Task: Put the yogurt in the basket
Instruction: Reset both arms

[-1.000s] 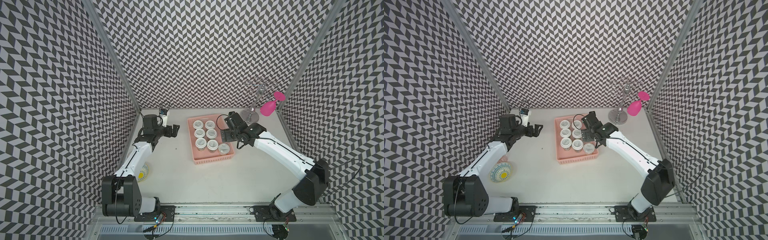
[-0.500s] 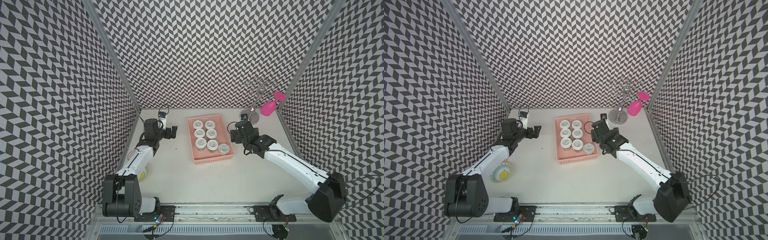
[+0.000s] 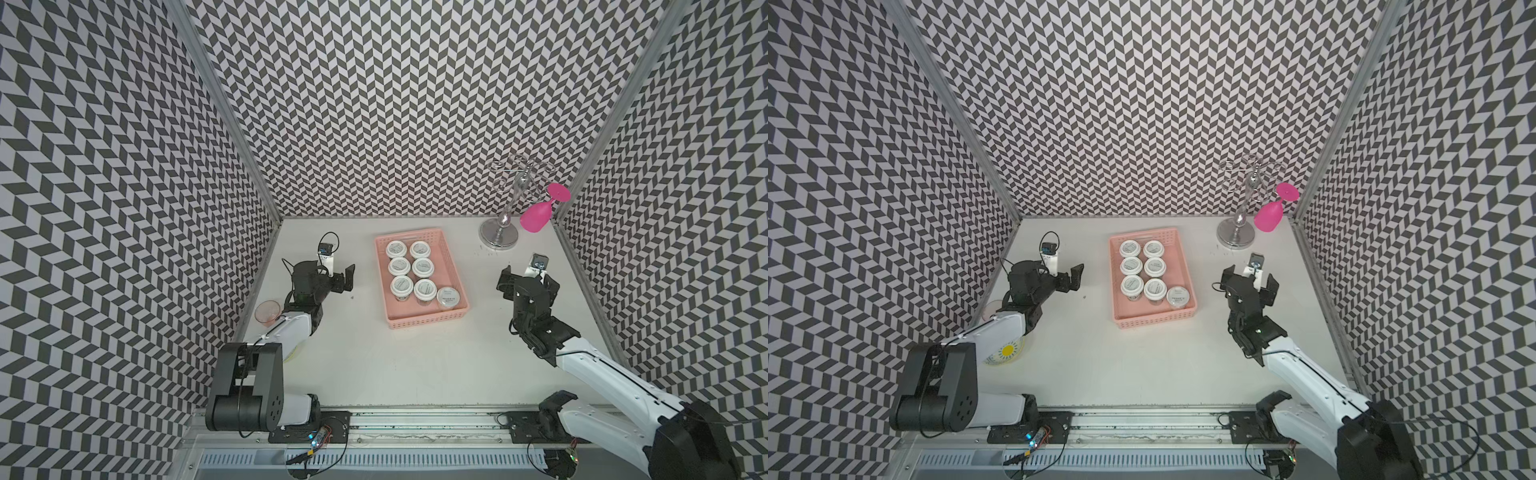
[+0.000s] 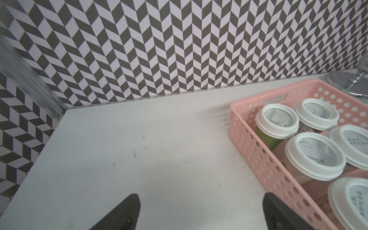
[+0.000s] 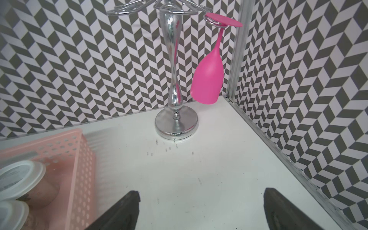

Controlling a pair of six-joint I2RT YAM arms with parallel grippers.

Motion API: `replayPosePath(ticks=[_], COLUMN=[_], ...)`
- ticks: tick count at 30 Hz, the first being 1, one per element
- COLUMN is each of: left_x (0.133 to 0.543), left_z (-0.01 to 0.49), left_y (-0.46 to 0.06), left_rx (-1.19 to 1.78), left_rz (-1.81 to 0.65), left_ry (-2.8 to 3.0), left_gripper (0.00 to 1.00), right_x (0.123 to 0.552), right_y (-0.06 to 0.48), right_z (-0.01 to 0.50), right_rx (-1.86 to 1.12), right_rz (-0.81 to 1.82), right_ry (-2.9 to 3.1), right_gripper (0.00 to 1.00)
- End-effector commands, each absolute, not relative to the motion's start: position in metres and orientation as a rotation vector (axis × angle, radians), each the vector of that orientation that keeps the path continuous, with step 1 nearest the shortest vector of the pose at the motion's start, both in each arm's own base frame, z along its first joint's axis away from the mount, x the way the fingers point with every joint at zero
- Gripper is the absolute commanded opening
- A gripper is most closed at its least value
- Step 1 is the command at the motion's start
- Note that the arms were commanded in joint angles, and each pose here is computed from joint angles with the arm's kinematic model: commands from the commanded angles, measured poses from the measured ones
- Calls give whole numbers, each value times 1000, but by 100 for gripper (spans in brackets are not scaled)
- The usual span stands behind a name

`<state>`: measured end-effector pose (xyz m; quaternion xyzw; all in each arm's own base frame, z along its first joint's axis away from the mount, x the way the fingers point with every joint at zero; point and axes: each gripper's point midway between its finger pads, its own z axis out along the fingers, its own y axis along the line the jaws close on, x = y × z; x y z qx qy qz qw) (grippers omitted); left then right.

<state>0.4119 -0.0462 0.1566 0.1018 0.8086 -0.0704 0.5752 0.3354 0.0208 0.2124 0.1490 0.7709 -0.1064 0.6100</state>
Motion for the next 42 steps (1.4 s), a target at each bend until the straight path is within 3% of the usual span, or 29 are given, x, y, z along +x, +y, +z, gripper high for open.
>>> replayPosePath(ticks=[1,13,42], left_x=[418,418,387], left_z=[174,147,144], left_y=[-43,-45,0], left_rx=[231,252,-12], left_rz=[-144,-140,13], left_ry=[1791,1786,1638], left_gripper=[100,100,100], right_x=[343,346,358], right_y=[20,4,-14], right_z=[233,187,166], right_rx=[379,356,347], right_rz=[-145,-242,-234], right_ry=[1677,1737,1612], right_gripper=[99,100,100])
